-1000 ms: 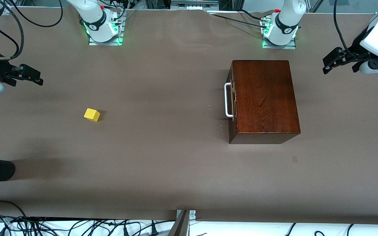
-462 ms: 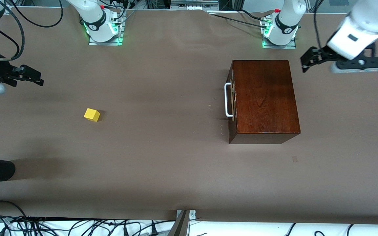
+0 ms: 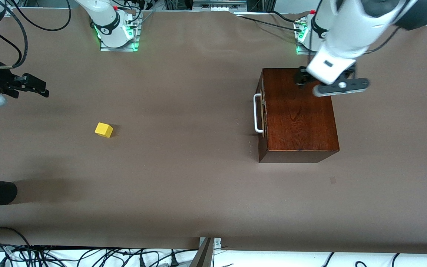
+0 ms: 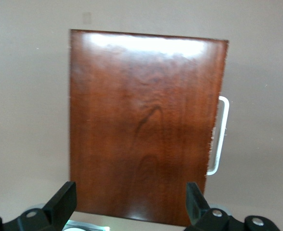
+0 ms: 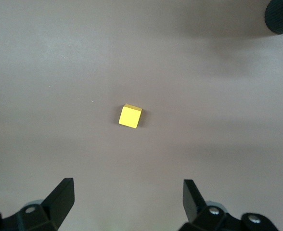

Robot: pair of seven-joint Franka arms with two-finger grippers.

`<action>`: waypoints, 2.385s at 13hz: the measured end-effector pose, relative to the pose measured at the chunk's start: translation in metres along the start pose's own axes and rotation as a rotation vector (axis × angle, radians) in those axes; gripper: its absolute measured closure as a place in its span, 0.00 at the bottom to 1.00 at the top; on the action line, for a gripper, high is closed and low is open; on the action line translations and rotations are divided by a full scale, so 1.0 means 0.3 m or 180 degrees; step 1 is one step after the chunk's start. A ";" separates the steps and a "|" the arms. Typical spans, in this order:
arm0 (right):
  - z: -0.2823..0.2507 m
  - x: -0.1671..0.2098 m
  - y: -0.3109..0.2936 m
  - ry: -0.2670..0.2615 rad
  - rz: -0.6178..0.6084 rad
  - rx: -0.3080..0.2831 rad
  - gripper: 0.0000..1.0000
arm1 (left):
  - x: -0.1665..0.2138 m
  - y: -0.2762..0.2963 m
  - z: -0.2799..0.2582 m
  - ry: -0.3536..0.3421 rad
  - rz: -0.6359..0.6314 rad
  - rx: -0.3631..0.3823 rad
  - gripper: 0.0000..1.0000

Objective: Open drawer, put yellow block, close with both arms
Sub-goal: 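Move the left gripper to the white drawer handle and grasp it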

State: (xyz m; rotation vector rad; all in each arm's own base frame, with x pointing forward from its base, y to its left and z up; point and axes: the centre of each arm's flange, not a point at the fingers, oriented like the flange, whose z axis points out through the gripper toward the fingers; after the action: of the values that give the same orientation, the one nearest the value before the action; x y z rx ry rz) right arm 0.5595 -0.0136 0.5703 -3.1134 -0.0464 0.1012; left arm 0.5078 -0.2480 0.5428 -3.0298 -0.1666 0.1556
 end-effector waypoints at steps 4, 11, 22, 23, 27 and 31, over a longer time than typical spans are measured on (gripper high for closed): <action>0.000 0.000 0.000 0.0002 0.0000 -0.0003 0.00 | -0.070 0.312 0.133 0.0061 -0.0133 -0.0089 0.00; 0.001 0.002 0.001 0.0008 -0.0001 -0.0006 0.00 | -0.121 0.629 0.488 0.0177 -0.0013 0.0191 0.00; 0.006 0.003 0.003 0.0000 -0.0002 -0.0032 0.00 | -0.089 0.710 0.720 0.0553 0.0401 0.0573 0.00; 0.007 0.003 0.004 0.0000 -0.0002 -0.0032 0.00 | -0.081 0.705 0.728 0.0577 0.0409 0.0600 0.00; 0.008 0.004 0.004 -0.0002 -0.0002 -0.0033 0.00 | -0.069 0.697 0.737 0.0583 0.0399 0.0621 0.00; 0.015 0.004 0.007 -0.0015 -0.0003 -0.0063 0.00 | -0.040 0.688 0.786 0.0560 0.0373 0.0606 0.00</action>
State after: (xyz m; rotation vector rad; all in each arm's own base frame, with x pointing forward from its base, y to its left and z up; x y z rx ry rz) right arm 0.5605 -0.0156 0.5657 -3.1331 -0.0495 0.1088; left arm 0.4919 -0.4305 0.2883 -2.8444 0.0383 -0.0818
